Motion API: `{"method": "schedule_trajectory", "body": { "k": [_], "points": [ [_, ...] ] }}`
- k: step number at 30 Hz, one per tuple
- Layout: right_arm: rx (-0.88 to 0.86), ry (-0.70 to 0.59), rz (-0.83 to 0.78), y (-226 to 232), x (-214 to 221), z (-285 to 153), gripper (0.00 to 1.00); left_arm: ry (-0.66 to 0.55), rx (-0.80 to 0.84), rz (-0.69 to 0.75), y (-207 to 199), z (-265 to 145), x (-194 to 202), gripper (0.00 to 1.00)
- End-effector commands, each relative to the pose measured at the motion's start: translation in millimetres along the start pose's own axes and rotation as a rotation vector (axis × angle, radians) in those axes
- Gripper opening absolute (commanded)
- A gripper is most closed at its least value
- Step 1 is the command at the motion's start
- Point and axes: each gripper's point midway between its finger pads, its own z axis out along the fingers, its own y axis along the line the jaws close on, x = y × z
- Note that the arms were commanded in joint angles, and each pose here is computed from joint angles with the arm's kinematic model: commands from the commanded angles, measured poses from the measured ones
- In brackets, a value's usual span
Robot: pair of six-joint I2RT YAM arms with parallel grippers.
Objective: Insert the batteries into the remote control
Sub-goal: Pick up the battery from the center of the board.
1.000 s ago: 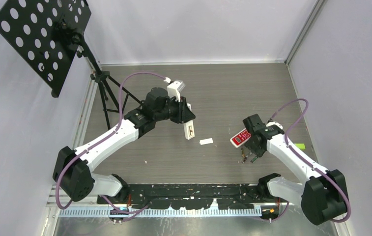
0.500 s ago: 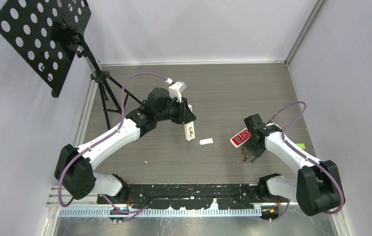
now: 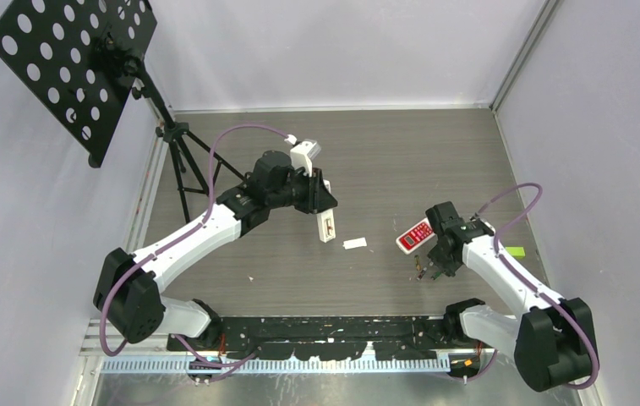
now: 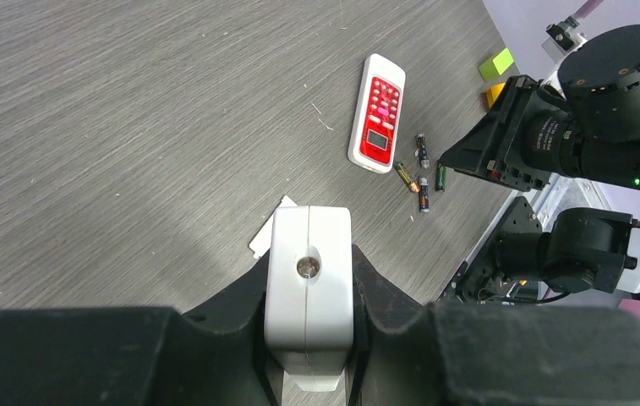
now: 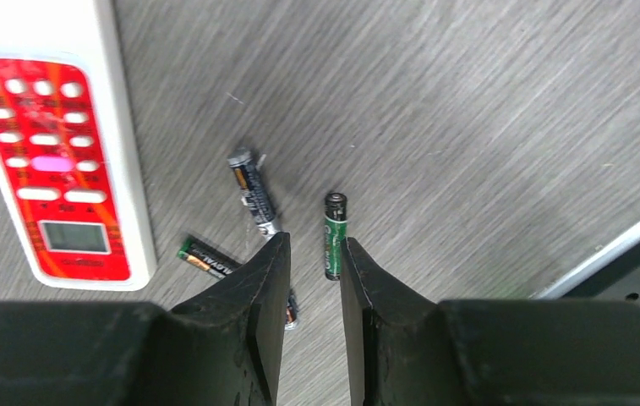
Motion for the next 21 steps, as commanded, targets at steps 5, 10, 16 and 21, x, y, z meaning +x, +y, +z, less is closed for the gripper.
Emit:
{"method": "schedule_trajectory", "body": {
  "k": [5,10,16,21],
  "points": [
    [0.113,0.016,0.05,-14.5,5.6,9.0,0.37,-0.093,0.057,0.049,-19.4,-11.6,-27.9,0.0],
    [0.101,0.002,0.078,-8.6,2.2,10.5,0.37,-0.103,0.059,0.053,-20.6,-12.7,-30.1,0.0],
    [0.099,0.017,0.083,-3.9,4.7,15.3,0.36,-0.118,0.067,0.066,-24.6,-16.2,-36.7,0.0],
    [0.111,0.024,0.085,-2.6,4.9,16.8,0.33,-0.138,0.071,0.077,-28.2,-20.2,-43.4,0.0]
  ]
}}
